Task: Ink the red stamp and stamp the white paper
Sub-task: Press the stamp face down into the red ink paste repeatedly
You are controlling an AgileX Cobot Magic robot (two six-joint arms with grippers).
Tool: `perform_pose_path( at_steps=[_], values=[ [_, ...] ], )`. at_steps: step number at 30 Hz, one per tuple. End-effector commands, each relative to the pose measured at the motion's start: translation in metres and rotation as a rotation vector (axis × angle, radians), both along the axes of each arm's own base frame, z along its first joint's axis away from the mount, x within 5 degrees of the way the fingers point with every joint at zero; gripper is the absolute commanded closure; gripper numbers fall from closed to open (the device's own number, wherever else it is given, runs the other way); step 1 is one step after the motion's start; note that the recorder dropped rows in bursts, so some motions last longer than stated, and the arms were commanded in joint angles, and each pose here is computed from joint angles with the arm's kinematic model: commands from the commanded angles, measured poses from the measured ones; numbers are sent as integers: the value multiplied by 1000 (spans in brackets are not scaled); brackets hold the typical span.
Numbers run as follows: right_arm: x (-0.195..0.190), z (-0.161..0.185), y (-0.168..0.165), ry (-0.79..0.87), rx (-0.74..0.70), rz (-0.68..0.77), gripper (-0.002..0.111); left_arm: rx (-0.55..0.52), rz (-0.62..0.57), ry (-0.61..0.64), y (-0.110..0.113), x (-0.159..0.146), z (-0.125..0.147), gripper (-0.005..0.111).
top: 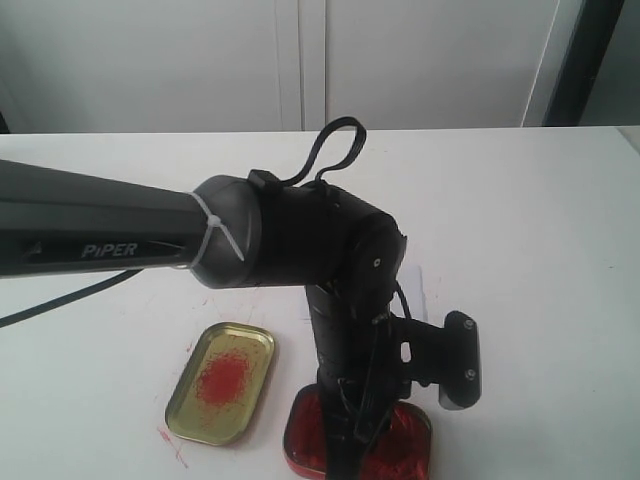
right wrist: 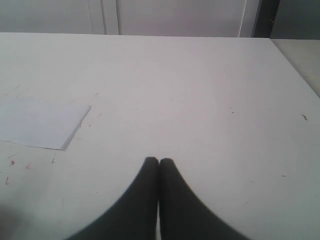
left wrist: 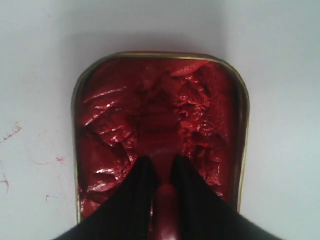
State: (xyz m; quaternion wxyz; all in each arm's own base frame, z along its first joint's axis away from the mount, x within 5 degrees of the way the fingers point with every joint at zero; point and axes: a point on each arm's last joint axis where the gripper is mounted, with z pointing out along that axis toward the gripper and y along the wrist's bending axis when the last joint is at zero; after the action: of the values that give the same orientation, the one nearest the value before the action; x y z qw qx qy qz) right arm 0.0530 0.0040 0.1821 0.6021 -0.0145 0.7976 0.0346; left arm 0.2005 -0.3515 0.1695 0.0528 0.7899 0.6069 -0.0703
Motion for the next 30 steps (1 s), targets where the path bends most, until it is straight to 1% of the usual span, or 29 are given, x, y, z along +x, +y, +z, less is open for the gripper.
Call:
perform_pose_path(
  at_steps=[1, 5, 10, 23, 30],
  values=[
    [0, 0, 0, -14, 3, -8, 108, 88, 9, 73, 1, -2, -35, 107],
    [0, 0, 0, -14, 3, -8, 108, 136, 9, 104, 3, -3, -48, 107],
    [0, 0, 0, -14, 3, -8, 108, 150, 8, 113, 3, -4, -53, 107],
    [0, 0, 0, -14, 3, -8, 108, 154, 8, 116, 4, -4, -53, 107],
    [0, 0, 0, -14, 3, -8, 108, 161, 2, 124, 6, -6, -43, 107]
  ],
)
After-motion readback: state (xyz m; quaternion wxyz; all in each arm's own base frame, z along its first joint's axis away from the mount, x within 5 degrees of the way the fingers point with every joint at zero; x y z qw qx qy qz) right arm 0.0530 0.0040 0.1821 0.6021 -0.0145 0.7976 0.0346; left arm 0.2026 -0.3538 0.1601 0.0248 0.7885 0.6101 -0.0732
